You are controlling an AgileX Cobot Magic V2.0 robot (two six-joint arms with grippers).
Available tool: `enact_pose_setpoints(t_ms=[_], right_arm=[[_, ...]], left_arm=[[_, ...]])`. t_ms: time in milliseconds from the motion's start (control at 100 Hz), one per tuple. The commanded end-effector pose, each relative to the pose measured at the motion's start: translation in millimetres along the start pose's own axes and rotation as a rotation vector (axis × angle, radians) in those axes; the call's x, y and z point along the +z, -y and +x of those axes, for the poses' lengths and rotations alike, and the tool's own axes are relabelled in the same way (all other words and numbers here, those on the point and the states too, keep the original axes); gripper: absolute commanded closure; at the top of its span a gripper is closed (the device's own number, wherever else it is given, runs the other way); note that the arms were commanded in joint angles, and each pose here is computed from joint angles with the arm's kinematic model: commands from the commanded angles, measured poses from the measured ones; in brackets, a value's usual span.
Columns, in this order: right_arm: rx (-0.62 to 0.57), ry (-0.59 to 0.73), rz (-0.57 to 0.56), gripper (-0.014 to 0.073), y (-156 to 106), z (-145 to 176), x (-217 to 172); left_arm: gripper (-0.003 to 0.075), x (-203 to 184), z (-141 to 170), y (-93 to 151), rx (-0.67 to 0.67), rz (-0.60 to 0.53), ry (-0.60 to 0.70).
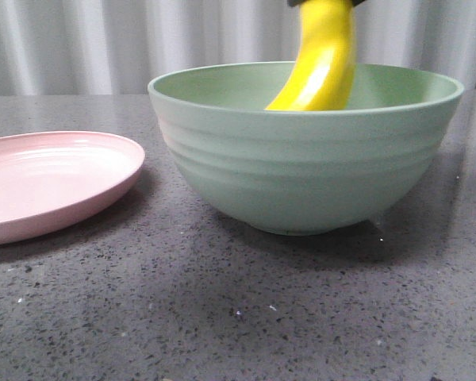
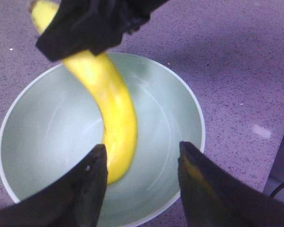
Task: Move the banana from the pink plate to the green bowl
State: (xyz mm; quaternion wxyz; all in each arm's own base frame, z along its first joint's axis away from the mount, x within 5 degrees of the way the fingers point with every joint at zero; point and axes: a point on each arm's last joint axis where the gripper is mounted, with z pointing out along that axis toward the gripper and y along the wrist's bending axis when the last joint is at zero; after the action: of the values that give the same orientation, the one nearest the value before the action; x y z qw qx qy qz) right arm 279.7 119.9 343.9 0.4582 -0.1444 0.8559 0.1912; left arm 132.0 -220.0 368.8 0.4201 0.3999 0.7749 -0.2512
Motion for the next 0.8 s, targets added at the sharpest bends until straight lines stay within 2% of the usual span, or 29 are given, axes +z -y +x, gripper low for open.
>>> enact_pose_setpoints(t_ms=[0,70,190,260,550,790], right_arm=[[-0.014,0.115,0.007,0.0648,-4,-18,-11],[-0.018,0.114,0.004,0.0571,-5,-17,-11],[-0.021,0.113,0.004,0.0349,-5,-17,-11],[-0.021,0.117,0.005,0.0272,-5,-18,-11],[-0.027,0.14,0.013,0.0262,-5,-20,-13],[-0.08,0.216,0.024,0.0262,-9,-28,-40]], left_arm=[[0.0403,-15,-18,2,0.0,0.015,0.124],[0.0403,-15,-18,2,0.0,0.015,0.124],[0.0403,-15,-18,2,0.0,0.015,0.124],[0.0403,-15,-18,2,0.0,0.015,0.124],[0.0405,-14,-19,2,0.0,0.015,0.129],[0.0405,-14,-19,2,0.0,0.015,0.129]])
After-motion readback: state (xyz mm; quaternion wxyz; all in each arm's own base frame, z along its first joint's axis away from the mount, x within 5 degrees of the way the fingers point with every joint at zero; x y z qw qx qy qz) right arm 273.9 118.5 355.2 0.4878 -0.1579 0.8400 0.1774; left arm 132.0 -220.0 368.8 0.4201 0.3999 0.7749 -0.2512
